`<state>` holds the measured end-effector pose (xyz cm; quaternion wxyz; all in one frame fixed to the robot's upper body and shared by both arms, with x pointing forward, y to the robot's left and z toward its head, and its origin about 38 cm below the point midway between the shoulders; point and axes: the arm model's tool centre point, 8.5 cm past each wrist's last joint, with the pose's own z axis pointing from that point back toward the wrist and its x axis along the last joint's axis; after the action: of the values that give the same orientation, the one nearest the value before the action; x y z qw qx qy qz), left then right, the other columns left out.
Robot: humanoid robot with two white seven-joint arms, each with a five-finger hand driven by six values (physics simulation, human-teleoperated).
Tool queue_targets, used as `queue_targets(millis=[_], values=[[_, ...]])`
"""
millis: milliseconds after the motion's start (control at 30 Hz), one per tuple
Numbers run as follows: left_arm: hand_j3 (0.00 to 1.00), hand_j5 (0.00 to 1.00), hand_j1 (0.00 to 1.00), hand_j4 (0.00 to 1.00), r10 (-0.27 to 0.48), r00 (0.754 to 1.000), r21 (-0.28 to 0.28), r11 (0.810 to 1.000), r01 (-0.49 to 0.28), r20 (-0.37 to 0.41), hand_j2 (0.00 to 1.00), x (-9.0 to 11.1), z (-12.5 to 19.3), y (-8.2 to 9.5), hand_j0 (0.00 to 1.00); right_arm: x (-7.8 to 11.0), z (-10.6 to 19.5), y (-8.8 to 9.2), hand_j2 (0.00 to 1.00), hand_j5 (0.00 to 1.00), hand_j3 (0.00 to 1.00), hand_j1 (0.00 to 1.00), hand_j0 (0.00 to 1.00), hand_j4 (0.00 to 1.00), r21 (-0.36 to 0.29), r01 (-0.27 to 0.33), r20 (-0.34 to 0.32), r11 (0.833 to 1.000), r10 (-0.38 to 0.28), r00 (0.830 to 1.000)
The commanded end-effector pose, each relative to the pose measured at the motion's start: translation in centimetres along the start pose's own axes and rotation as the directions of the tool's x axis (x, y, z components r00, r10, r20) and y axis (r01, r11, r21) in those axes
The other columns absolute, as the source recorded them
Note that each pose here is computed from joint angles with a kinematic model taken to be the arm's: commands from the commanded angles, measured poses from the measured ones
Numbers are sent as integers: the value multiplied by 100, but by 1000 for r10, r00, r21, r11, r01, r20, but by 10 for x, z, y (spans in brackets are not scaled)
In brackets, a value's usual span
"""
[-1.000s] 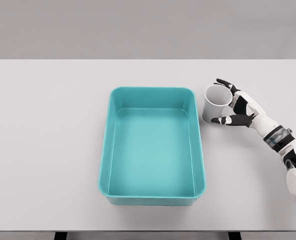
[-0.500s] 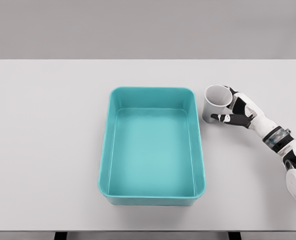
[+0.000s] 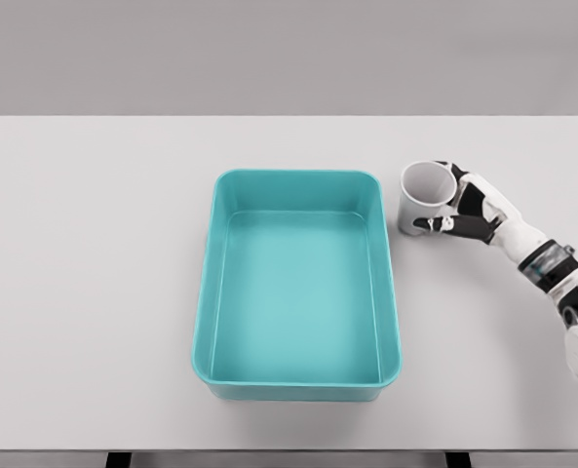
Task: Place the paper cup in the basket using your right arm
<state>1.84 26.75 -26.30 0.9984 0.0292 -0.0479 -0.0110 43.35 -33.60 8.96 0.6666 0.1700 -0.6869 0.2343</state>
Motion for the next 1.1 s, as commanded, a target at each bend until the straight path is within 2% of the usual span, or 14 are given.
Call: queue_targets(millis=[0,433,833,1067], values=[[100,100,100,100,0,1000,0,1000,0,0,100,0,0,0,100,6,-1,-2,67,67,67,67,67,67,1,-3,8,1000,3,1000],[100,100,100,100,0,1000,0,1000,0,0,100,0,0,0,100,39,1,-16,66,66,66,66,66,66,19,-80,33,997,80,996],[100,100,100,100,0,1000,0,1000,0,-2,100,0,0,0,100,79,0,1,65,65,65,65,65,65,84,-170,121,982,159,980],[100,100,100,100,0,1000,0,1000,0,0,100,0,0,0,100,93,0,8,65,65,65,65,65,65,102,-201,155,974,184,971]])
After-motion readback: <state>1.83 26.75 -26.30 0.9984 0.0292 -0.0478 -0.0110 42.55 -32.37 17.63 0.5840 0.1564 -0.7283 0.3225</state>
